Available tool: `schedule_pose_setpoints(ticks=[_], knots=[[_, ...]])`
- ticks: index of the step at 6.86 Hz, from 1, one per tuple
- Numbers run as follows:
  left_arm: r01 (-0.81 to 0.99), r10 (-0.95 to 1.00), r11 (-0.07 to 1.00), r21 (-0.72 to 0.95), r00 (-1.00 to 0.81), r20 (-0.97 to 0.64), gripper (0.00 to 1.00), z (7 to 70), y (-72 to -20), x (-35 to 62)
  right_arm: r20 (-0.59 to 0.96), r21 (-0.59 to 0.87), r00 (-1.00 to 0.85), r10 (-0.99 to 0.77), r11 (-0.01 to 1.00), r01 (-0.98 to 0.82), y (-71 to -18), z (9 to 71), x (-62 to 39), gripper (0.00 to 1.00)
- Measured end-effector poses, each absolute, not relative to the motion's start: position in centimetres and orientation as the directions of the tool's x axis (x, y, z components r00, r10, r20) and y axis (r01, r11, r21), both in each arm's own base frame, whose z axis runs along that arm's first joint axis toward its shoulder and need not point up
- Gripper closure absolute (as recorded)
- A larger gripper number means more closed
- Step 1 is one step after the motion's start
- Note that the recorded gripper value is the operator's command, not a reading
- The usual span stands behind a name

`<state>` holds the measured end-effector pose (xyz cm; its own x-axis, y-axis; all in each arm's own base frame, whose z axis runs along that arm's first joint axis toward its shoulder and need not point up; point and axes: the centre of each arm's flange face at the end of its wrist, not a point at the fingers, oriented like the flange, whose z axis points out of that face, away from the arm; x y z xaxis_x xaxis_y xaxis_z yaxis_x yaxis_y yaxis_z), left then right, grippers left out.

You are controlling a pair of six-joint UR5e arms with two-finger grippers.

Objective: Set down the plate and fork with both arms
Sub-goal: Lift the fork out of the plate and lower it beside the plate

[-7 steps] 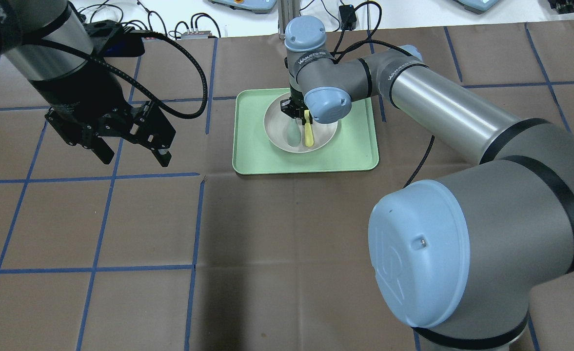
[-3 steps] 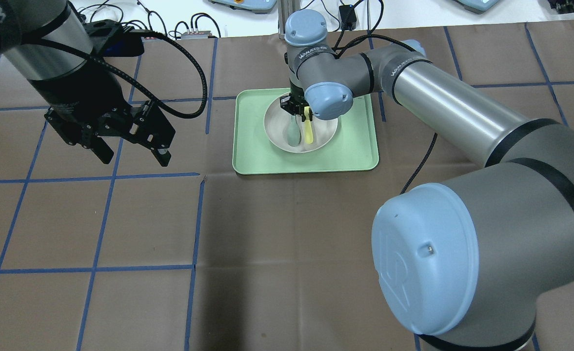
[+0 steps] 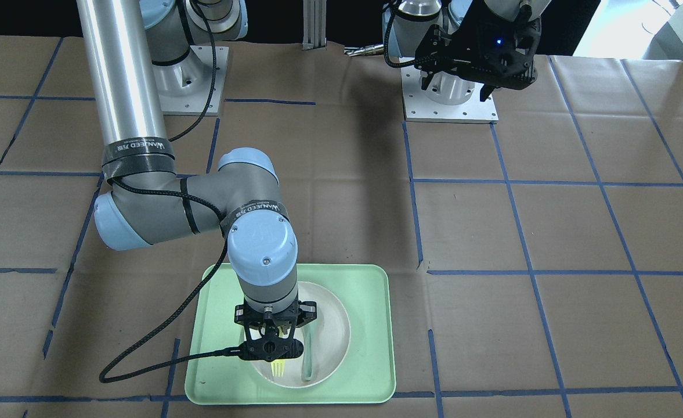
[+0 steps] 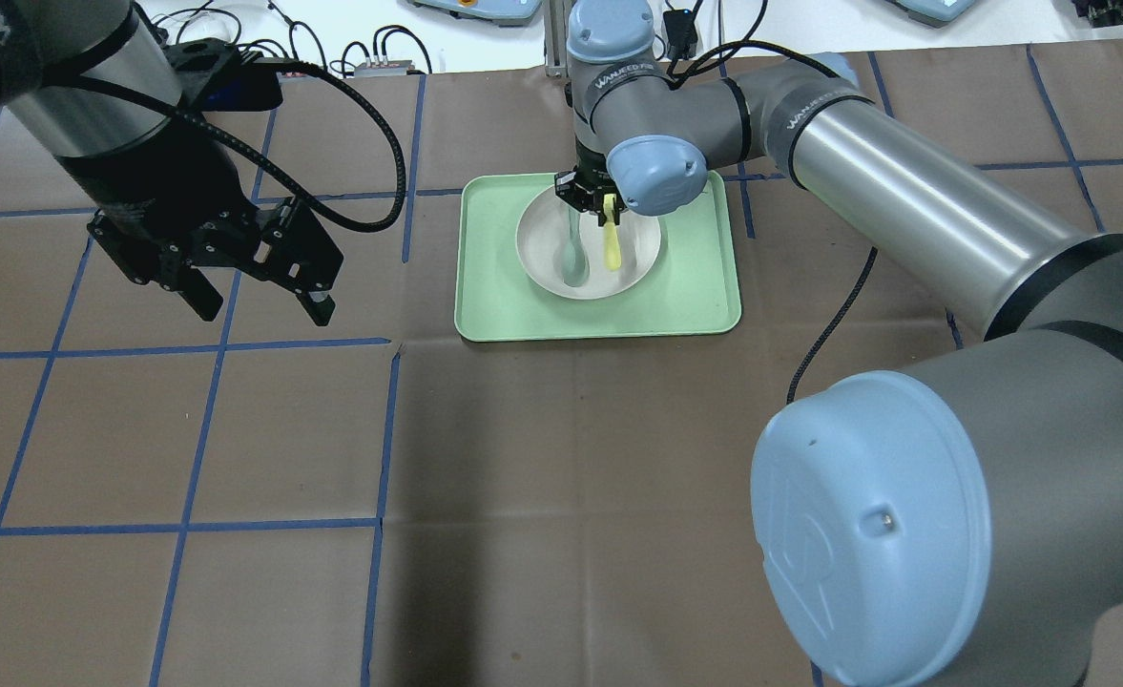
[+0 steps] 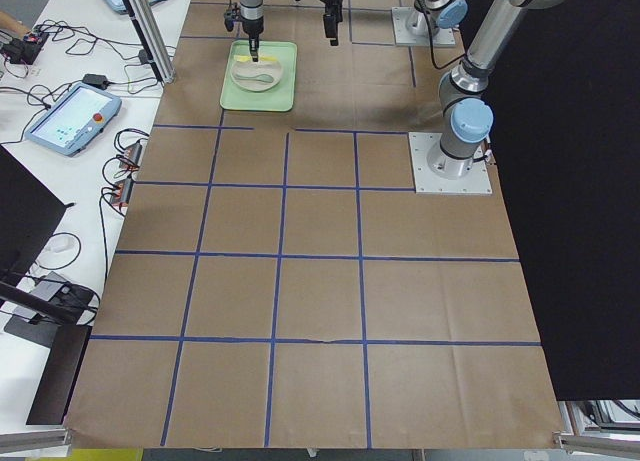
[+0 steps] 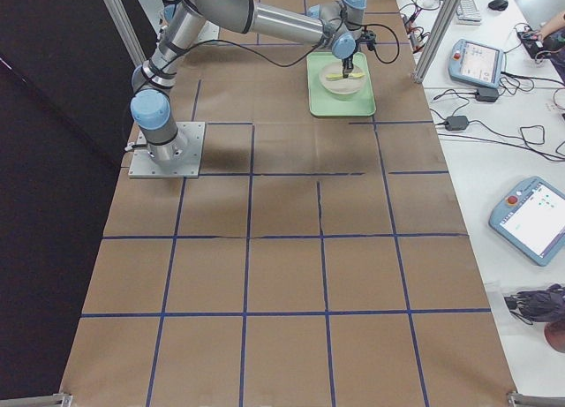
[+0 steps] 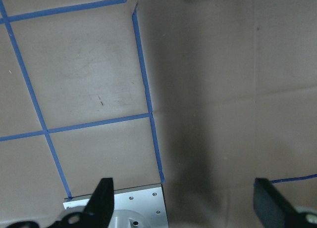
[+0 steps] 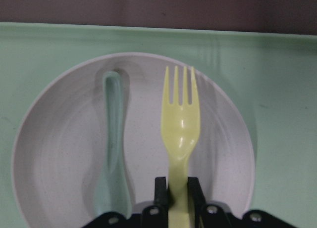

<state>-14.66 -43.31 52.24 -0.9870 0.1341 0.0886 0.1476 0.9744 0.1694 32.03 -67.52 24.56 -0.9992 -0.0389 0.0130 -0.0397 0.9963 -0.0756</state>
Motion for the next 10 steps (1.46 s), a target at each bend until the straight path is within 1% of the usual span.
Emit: schedule_pose_setpoints(ticks=[3,6,10], knots=[[0.148,0.134,0.974,0.169,-0.987,0.09,0.0,52.2,-43.3,-14.7,0.038,-0.055,-0.999,0.003,0.998,0.001,-68.9,24.7,27.1,1.0],[0.147,0.134,0.975,0.169,-0.987,0.089,0.0,52.3,-43.3,-14.7,0.048,-0.004,-0.999,-0.01,1.0,-0.01,-70.2,24.2,20.6,1.0],[0.147,0.134,0.974,0.171,-0.987,0.086,0.0,52.2,-43.3,-14.6,0.041,0.044,-0.999,-0.01,0.999,-0.008,-69.7,20.0,20.3,1.0]])
